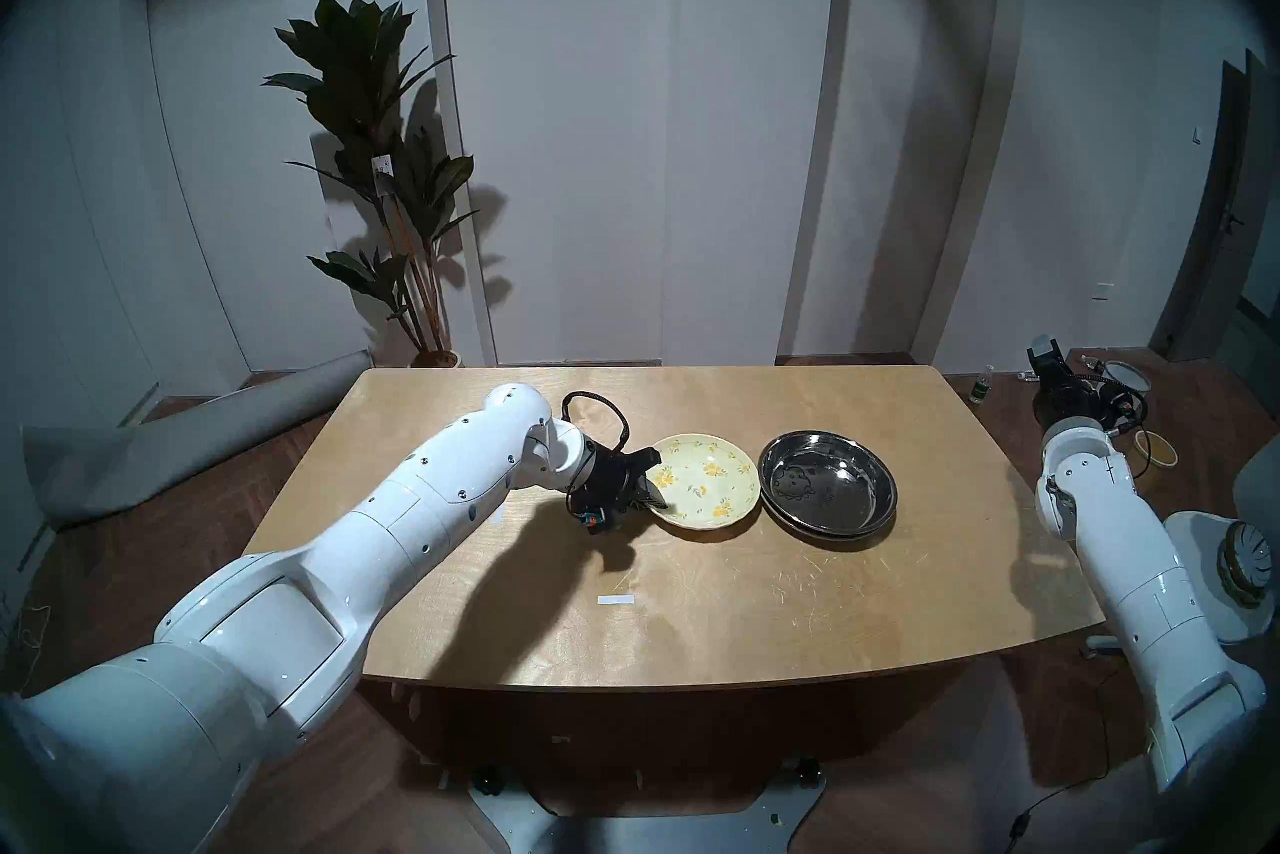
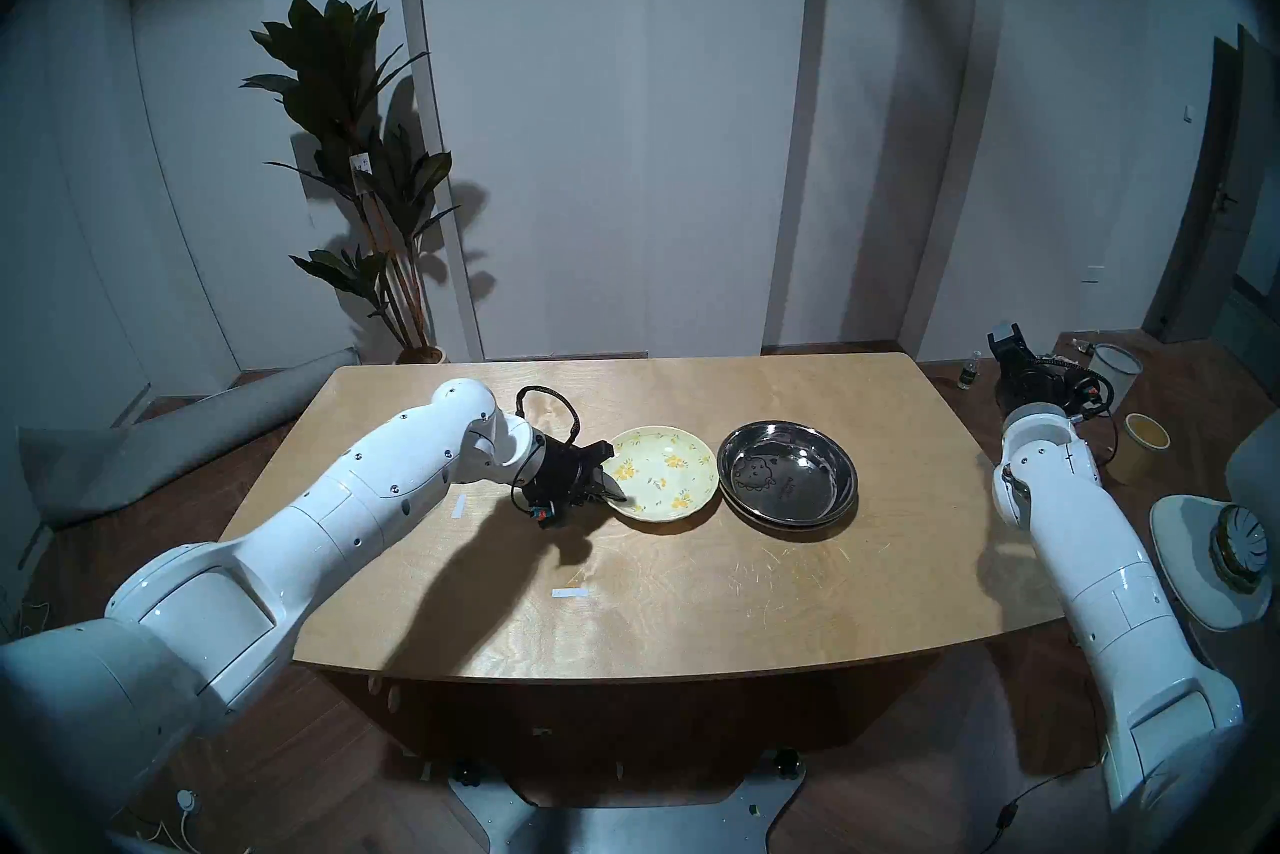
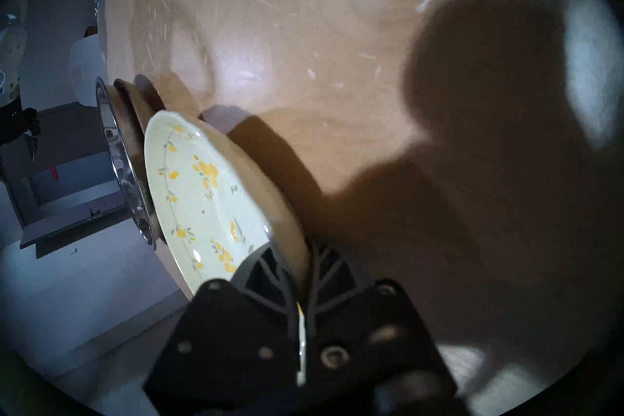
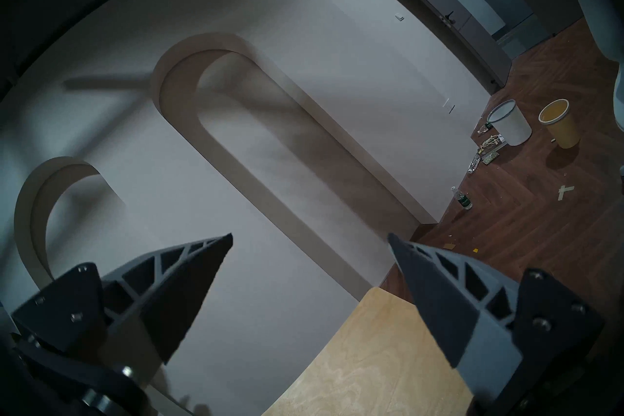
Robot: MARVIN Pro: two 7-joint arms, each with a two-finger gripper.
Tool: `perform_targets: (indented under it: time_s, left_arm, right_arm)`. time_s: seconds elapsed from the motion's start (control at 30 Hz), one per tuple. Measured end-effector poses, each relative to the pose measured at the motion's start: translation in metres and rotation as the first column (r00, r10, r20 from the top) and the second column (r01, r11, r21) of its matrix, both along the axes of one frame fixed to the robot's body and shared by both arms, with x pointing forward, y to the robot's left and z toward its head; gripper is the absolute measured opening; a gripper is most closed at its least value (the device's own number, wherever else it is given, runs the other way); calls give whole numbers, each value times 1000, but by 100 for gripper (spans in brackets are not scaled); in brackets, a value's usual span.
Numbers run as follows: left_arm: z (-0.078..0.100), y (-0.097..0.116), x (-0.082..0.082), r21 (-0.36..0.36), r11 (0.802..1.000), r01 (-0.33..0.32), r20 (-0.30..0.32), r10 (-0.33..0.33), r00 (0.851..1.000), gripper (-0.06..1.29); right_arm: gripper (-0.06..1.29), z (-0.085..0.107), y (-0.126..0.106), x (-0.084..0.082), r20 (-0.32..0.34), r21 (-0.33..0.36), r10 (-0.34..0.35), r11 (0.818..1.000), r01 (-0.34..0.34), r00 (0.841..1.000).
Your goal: Stack the plates into one stack
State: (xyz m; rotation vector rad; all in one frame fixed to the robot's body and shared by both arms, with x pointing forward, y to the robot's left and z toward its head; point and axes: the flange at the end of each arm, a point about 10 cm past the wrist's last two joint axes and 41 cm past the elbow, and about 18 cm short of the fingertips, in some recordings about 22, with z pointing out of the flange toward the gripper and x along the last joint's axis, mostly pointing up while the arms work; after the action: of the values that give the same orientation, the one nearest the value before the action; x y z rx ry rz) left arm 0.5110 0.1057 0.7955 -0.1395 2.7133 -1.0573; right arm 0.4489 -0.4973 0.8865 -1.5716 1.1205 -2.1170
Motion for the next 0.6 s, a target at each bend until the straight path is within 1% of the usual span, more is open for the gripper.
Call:
perform_targets:
  time_s: [0.1,0.4,0.6]
  left_arm:
    - [-1,0,2,-10,1000,-4,5,4,1000,0]
    - [-4,3,11,-66,997,-38,19,39,999,0]
    - [-1,12,22,-106,992,-73,36,77,996,-1]
  right_arm:
    - [124,0,1,0,5,-4,0,1000,0,1000]
    - [124,-1,5,-2,23,-17,6,1000,-5,1000]
    - [124,-2,10,-1,32,-20,11,1000,-11,999]
